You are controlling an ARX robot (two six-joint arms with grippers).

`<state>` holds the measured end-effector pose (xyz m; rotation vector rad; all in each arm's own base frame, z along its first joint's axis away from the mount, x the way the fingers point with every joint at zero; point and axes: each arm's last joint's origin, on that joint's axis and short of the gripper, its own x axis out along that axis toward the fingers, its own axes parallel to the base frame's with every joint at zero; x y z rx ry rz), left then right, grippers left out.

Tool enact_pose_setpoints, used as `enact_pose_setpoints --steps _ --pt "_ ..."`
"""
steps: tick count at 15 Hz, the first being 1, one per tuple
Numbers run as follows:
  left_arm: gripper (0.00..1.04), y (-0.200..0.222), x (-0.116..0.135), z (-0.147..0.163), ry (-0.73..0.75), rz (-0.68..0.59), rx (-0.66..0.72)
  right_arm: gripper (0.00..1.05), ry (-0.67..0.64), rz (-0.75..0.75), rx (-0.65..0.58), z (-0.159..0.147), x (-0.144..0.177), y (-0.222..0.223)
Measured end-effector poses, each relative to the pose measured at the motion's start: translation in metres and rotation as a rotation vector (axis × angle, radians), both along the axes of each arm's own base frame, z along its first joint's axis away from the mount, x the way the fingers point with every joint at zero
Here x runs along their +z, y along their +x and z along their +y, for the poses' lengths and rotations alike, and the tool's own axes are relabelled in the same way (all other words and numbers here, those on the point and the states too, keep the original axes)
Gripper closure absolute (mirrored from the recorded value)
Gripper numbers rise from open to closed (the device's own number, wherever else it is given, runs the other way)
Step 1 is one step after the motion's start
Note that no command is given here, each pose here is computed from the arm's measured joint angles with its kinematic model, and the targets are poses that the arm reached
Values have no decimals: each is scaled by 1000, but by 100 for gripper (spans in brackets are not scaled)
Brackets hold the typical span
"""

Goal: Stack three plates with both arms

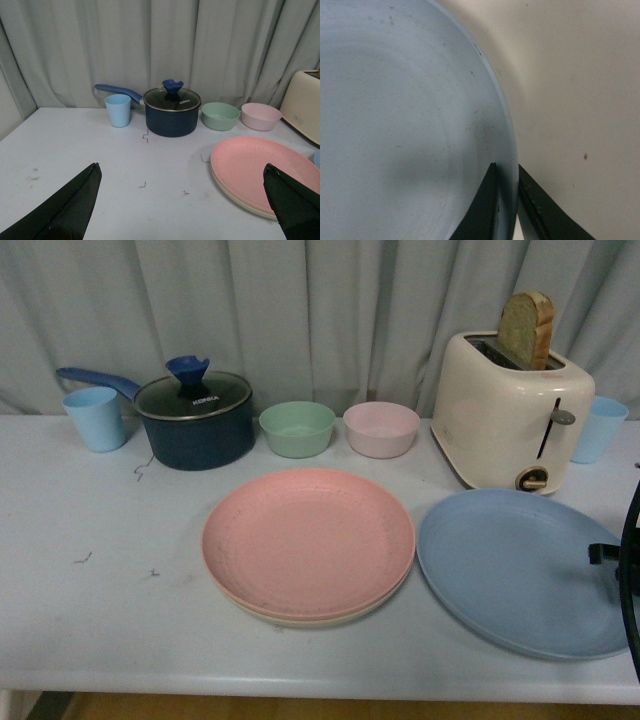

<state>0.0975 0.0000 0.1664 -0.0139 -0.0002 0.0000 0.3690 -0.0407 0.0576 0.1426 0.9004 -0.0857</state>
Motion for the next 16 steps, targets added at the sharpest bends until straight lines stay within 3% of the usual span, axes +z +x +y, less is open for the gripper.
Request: enact_pose_setpoints --steps 1,4,5,7,13,16 --pt "7 0 0 0 0 0 0 102 26 -70 -32 -9 36 -32" --pt "7 0 0 0 0 0 0 102 44 -121 2 1 82 -72" --pt "7 0 0 0 0 0 0 102 89 -206 46 19 106 -73" --pt "7 0 0 0 0 0 0 102 175 -295 95 49 125 -55" --pt "7 0 0 0 0 0 0 102 323 -134 84 156 75 8" --pt "7 0 0 0 0 0 0 102 302 -76 57 175 53 21"
